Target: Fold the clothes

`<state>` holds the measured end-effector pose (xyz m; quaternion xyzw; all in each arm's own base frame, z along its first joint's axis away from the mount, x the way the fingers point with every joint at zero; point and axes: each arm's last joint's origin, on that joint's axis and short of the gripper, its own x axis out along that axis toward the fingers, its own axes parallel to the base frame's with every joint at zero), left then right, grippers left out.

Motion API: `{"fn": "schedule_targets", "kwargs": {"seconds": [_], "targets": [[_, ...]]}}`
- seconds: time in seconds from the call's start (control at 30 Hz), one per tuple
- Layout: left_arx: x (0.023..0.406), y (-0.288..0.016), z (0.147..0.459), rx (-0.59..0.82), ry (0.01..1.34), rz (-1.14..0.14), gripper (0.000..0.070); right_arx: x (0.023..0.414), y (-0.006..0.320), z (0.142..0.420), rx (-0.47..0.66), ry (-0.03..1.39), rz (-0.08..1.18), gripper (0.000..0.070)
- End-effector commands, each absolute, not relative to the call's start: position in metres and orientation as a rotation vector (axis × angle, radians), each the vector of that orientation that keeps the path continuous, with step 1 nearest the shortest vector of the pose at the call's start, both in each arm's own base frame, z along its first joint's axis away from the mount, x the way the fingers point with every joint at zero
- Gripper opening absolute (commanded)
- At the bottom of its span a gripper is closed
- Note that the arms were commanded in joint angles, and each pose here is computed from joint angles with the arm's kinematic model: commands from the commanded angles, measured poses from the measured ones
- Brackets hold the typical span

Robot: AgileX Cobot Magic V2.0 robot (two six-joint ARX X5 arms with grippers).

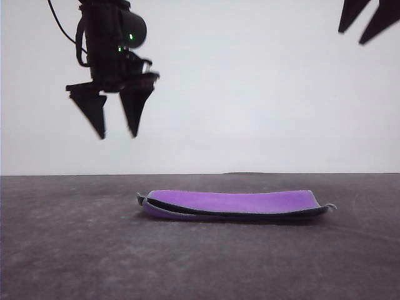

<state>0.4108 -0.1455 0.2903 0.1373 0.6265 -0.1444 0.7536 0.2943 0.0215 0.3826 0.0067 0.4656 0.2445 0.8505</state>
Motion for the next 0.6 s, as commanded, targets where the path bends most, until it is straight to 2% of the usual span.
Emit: {"fn": "schedule_targets", "kwargs": {"seconds": [0.0, 0.17, 0.3, 0.43, 0.57], "targets": [[0.394, -0.138, 0.303, 0.318, 1.403, -0.288, 0.0448, 0.298, 0.024, 0.382, 0.007, 0.983, 0.523, 0.0331], [0.362, -0.112, 0.302, 0.286, 1.488, -0.274, 0.0447, 0.298, 0.027, 0.370, 0.012, 1.025, 0.532, 0.0331], [0.332, -0.088, 0.307, 0.226, 1.515, -0.267, 0.0447, 0.299, 0.027, 0.346, 0.030, 1.083, 0.541, 0.0331], [0.306, -0.068, 0.312, 0.096, 1.431, -0.333, 0.0447, 0.301, 0.029, 0.306, 0.092, 1.137, 0.579, 0.0333], [0.280, -0.052, 0.313, -0.014, 1.348, -0.442, 0.0447, 0.299, 0.031, 0.253, 0.213, 1.152, 0.628, 0.0376]]}}
